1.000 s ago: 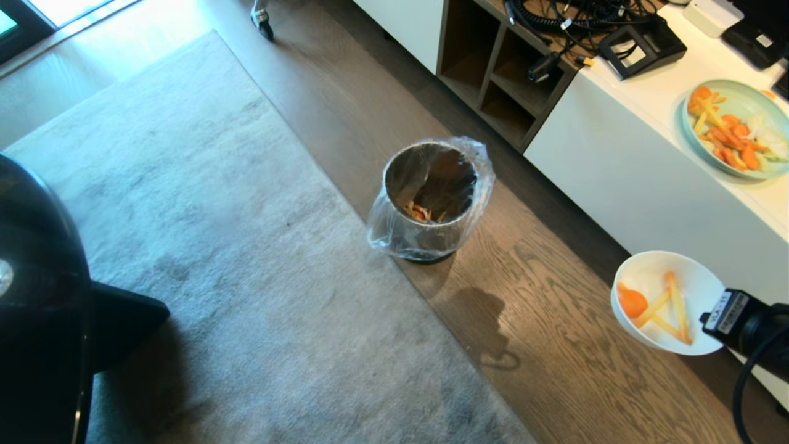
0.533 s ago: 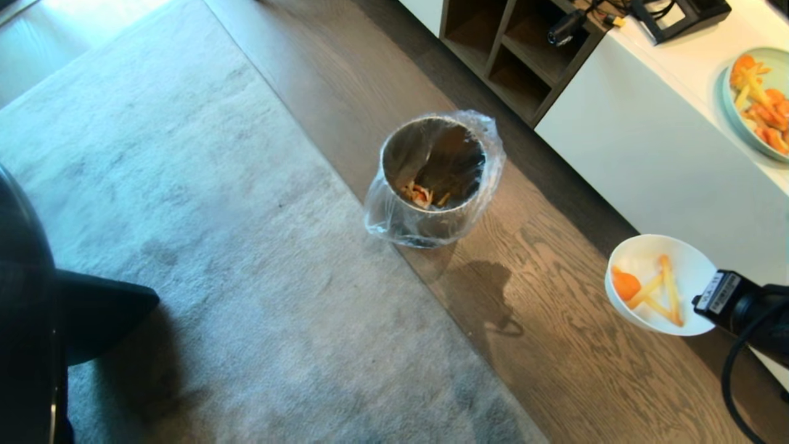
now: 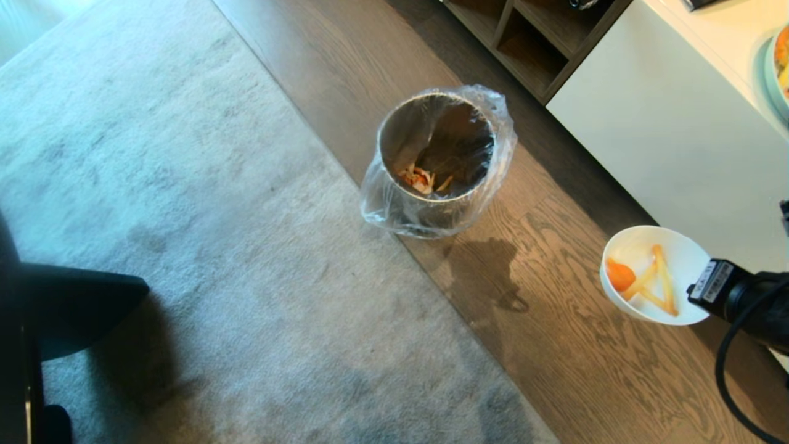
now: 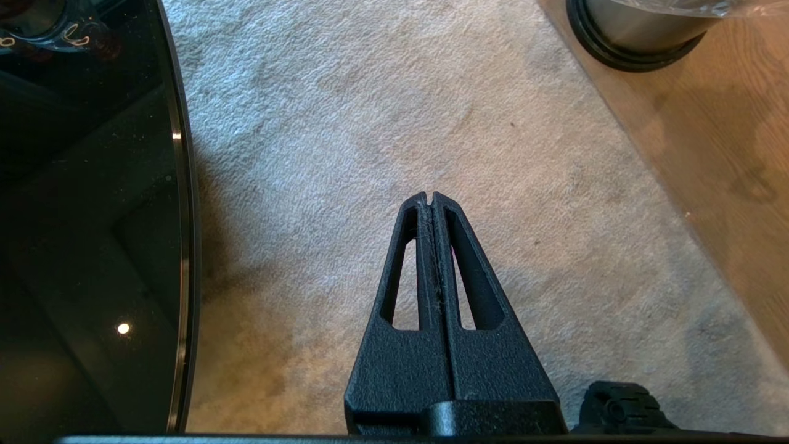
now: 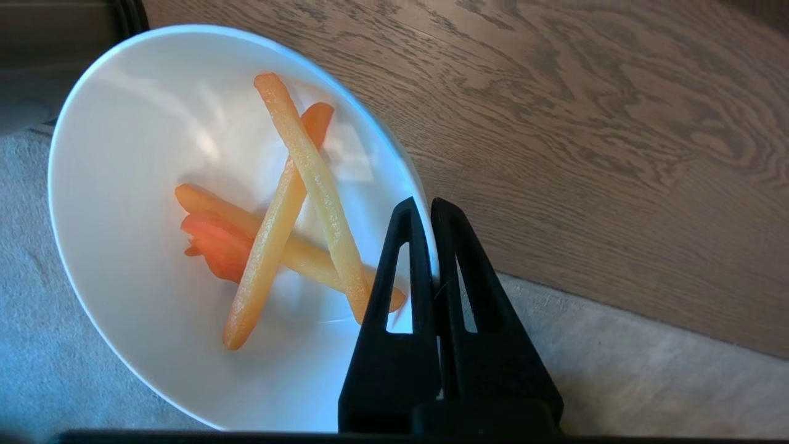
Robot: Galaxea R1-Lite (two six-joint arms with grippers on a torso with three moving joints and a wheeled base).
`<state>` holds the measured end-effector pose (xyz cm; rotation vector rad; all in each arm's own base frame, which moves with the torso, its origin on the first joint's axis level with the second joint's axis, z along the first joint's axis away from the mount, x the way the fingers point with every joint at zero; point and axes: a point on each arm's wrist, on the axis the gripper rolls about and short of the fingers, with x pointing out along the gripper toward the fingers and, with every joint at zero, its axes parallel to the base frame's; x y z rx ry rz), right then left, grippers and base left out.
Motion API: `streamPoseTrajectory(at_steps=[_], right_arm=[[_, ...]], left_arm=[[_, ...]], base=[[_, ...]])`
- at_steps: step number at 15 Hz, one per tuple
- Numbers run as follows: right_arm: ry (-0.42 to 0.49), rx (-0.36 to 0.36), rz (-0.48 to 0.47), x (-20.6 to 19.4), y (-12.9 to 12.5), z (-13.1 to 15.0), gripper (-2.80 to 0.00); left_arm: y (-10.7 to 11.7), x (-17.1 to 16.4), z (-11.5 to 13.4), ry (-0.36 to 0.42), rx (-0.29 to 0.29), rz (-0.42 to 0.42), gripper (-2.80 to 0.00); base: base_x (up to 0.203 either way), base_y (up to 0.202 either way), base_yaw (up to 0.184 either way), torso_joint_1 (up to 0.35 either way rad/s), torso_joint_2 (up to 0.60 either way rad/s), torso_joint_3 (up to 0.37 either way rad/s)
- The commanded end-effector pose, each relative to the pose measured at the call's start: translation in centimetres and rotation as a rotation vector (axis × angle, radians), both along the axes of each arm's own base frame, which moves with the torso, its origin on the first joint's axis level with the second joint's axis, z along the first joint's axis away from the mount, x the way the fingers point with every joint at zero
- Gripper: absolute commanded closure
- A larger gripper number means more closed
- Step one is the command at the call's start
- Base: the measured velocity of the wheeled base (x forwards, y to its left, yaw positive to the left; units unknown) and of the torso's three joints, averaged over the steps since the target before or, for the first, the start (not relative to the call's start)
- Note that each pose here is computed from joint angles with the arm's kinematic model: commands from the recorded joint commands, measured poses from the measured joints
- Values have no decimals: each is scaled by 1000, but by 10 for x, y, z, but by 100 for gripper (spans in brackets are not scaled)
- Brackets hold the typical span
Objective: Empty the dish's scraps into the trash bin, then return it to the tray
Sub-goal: Move the bowl over the trash can
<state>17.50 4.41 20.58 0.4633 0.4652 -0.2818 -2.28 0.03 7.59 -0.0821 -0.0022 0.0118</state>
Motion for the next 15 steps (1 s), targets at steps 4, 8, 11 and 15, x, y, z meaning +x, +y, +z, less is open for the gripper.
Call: streamPoseTrajectory(at_steps=[4, 8, 11, 15], right_arm=[[-95, -45, 44, 29, 9, 33, 0], [-224, -85, 106, 65, 28, 81, 0], [-299, -156, 192, 91, 55, 108, 0], [-411, -288, 326, 112, 97, 119, 0]], left_arm=[[0, 0, 0, 0, 1, 0, 0], [0, 0, 0, 0, 1, 0, 0], [0, 0, 0, 0, 1, 0, 0], [0, 0, 0, 0, 2, 0, 0]], base=[[0, 0, 0, 0, 0, 0], [0, 0, 0, 0, 0, 0], [0, 0, 0, 0, 0, 0], [0, 0, 0, 0, 0, 0]])
